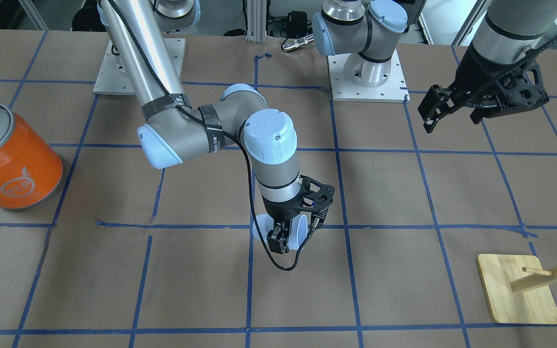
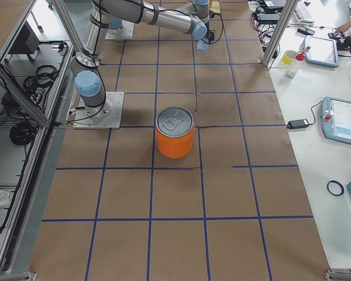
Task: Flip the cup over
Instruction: 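Carry the white cup with the right gripper toward the table center, then lower the cup onto its side and open the right gripper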
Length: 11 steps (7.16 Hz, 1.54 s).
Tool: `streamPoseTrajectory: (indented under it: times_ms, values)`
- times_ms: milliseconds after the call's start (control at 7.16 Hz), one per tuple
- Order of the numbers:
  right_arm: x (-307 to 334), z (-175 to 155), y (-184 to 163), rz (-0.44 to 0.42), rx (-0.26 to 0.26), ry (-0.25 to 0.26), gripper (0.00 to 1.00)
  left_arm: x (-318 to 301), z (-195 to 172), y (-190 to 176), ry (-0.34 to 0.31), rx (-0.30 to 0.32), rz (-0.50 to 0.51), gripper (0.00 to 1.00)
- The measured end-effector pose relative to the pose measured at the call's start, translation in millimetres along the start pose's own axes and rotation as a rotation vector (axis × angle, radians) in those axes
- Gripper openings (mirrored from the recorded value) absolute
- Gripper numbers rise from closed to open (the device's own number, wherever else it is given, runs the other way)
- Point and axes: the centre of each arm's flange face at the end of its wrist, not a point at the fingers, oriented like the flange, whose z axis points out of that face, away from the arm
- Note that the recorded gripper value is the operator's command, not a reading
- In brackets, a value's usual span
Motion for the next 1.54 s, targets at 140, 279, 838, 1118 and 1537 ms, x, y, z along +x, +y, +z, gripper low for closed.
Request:
streamPoseTrajectory:
  times_ms: [140,279,838,1118,1537]
  values:
    - [-15.7,18.3,-9.7,-0.105,0.014,0.004,0.0,-0.2,1.4,0.7,-0.002,-0.002,0.0,1.0]
    - [-28.7,35.9,-12.5,-0.186,0.013,0.007,0.0,-0.1,2.8,1.3,-0.002,-0.004,0.001,1.0]
    - [-24.2,42.3,8.1,-0.287,-0.075,0.033,0.0,-0.2,4.4,1.3,-0.005,-0.008,0.001,1.0]
    - [-17.0,42.3,14.2,-0.266,-0.083,0.034,0.39,-0.2,4.9,1.9,-0.005,-0.012,0.001,1.0]
    - [-24.3,55.0,28.0,-0.225,-0.098,0.01,0.68,-0.1,5.7,1.7,-0.005,-0.013,0.002,1.0]
